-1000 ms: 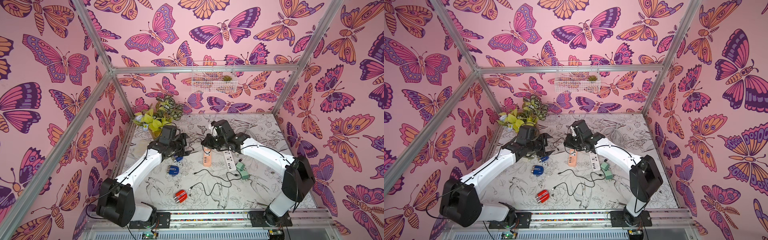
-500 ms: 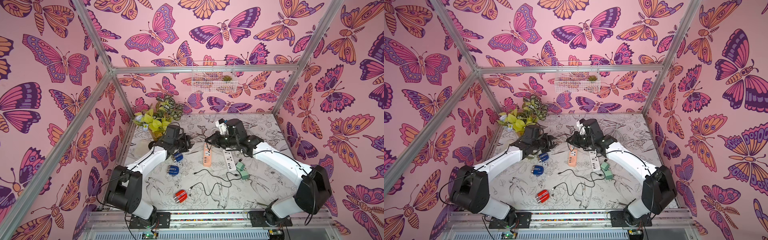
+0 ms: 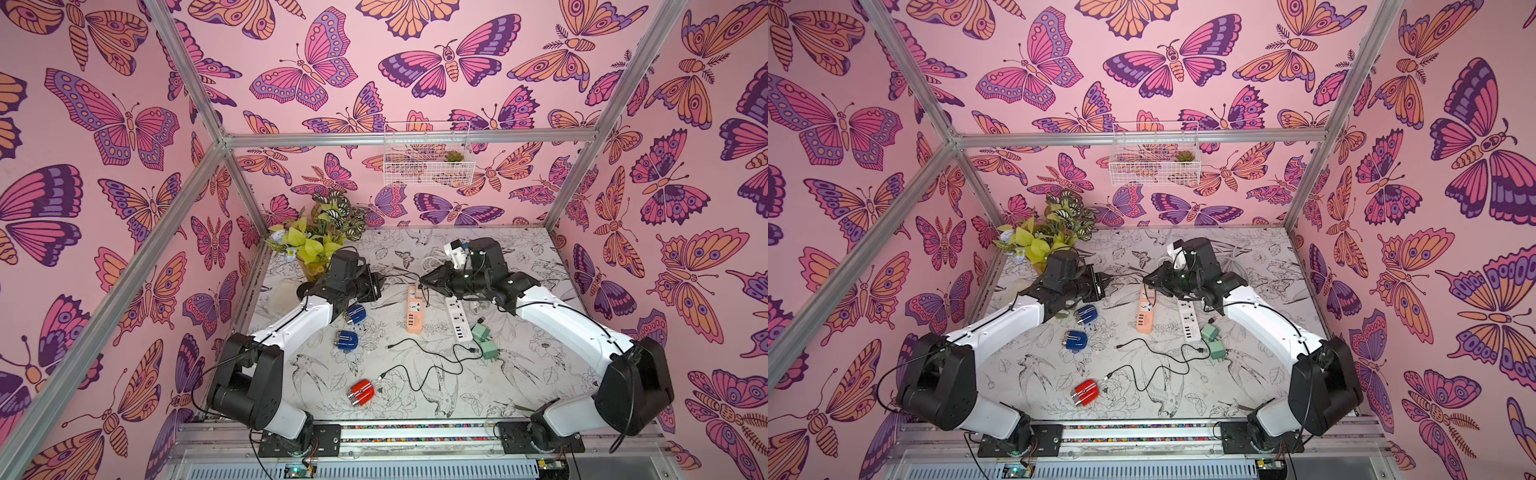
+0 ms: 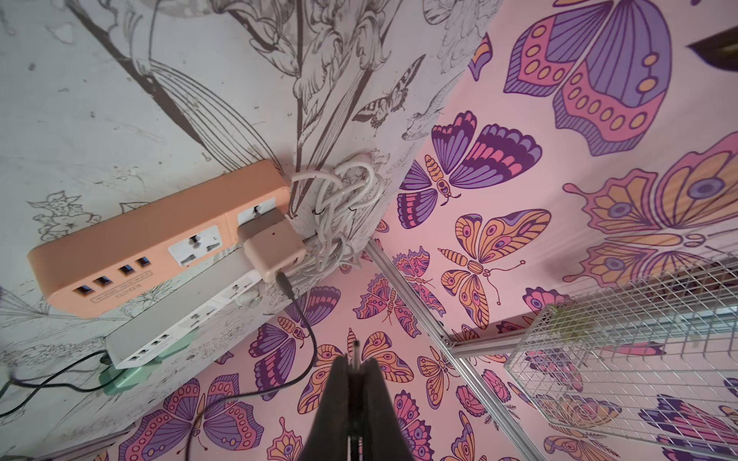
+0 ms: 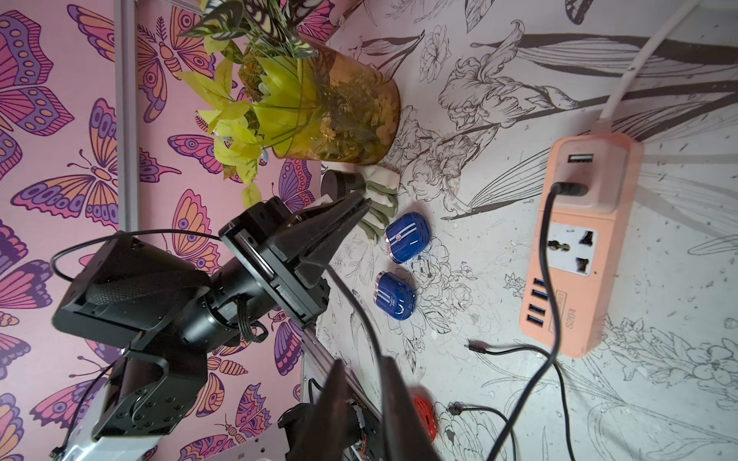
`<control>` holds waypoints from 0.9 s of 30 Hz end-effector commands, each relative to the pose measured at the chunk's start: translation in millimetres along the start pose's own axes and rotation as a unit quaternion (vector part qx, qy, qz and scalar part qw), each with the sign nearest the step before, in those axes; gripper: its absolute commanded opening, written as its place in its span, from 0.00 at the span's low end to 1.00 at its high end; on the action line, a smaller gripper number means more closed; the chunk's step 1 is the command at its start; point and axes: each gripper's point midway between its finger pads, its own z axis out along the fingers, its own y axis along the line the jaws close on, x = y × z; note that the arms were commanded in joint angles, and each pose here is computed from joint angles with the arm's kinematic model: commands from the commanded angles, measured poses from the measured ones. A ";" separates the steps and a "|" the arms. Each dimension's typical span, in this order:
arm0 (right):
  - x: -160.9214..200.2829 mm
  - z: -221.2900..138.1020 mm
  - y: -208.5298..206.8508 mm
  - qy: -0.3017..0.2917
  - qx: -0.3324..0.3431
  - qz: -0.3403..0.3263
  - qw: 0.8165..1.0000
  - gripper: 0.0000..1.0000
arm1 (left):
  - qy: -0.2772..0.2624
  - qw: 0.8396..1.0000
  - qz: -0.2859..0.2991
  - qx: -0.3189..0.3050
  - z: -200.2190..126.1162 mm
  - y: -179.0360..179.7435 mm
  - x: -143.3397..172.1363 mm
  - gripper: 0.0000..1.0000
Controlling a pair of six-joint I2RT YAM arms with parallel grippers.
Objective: Charge the electric shaver
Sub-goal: Pick up the charging cable from the center of the board.
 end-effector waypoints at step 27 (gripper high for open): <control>-8.5 42.7 70.5 -0.087 -0.219 0.491 0.839 0.53 | 0.016 0.955 0.229 0.187 -26.4 -52.5 62.6 0.00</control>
